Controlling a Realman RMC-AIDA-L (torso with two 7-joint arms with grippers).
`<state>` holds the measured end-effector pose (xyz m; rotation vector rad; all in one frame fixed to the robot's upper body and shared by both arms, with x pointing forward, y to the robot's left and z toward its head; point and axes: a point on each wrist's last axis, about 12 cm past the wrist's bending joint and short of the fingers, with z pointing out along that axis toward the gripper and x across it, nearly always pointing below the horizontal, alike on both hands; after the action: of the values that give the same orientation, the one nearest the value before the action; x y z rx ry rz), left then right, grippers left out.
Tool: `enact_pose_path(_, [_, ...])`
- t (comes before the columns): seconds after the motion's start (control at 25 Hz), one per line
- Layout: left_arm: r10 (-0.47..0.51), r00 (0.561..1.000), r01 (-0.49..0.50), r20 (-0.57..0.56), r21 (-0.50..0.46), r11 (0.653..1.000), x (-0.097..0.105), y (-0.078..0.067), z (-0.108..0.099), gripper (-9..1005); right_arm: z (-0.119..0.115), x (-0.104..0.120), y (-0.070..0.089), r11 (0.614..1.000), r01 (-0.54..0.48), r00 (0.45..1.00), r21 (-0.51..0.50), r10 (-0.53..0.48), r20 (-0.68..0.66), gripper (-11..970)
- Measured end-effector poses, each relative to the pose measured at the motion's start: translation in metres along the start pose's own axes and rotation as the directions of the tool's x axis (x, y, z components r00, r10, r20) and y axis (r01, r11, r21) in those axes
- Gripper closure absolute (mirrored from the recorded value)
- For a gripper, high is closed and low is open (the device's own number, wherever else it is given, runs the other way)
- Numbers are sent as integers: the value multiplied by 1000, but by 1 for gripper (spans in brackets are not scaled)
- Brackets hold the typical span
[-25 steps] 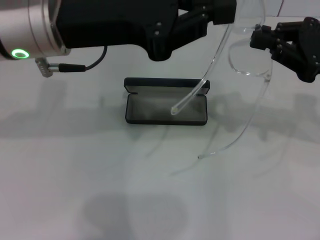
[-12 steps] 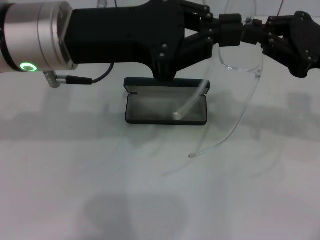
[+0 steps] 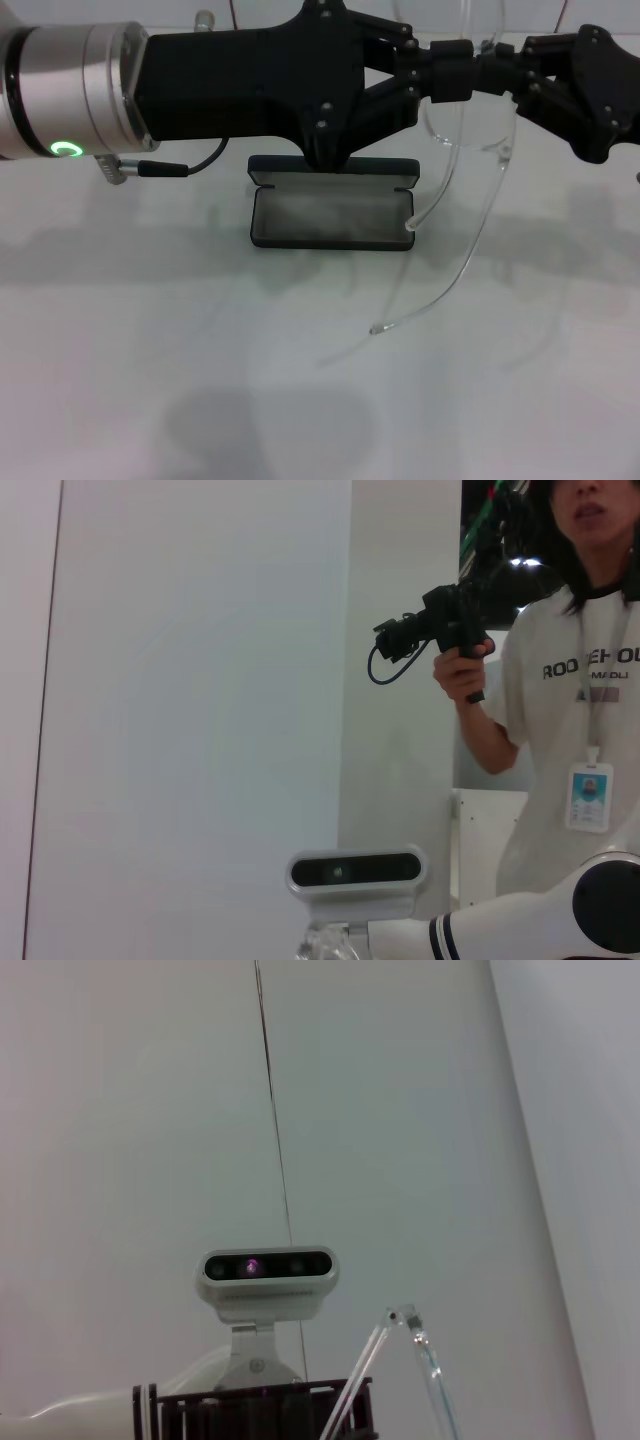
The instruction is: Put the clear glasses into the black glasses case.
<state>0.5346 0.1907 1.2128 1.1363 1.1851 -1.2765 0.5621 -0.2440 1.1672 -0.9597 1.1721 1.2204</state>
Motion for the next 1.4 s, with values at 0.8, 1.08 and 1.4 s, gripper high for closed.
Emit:
enact_pose_path(0.8, [13, 1000, -12, 19, -36, 999, 8, 6, 1, 932, 16, 5, 1, 999, -12, 1000, -49, 12, 4, 895])
enact_pose_path(1.08, [16, 999, -15, 29, -29, 999, 8, 4, -1, 933, 15, 7, 1, 999, -10, 1000, -41, 10, 5, 895])
enact_pose_path(1.4, [28, 998, -30, 63, 26, 999, -4, -9, -21, 933, -20, -3, 9, 997, 41, 994, 58, -46, 102, 895])
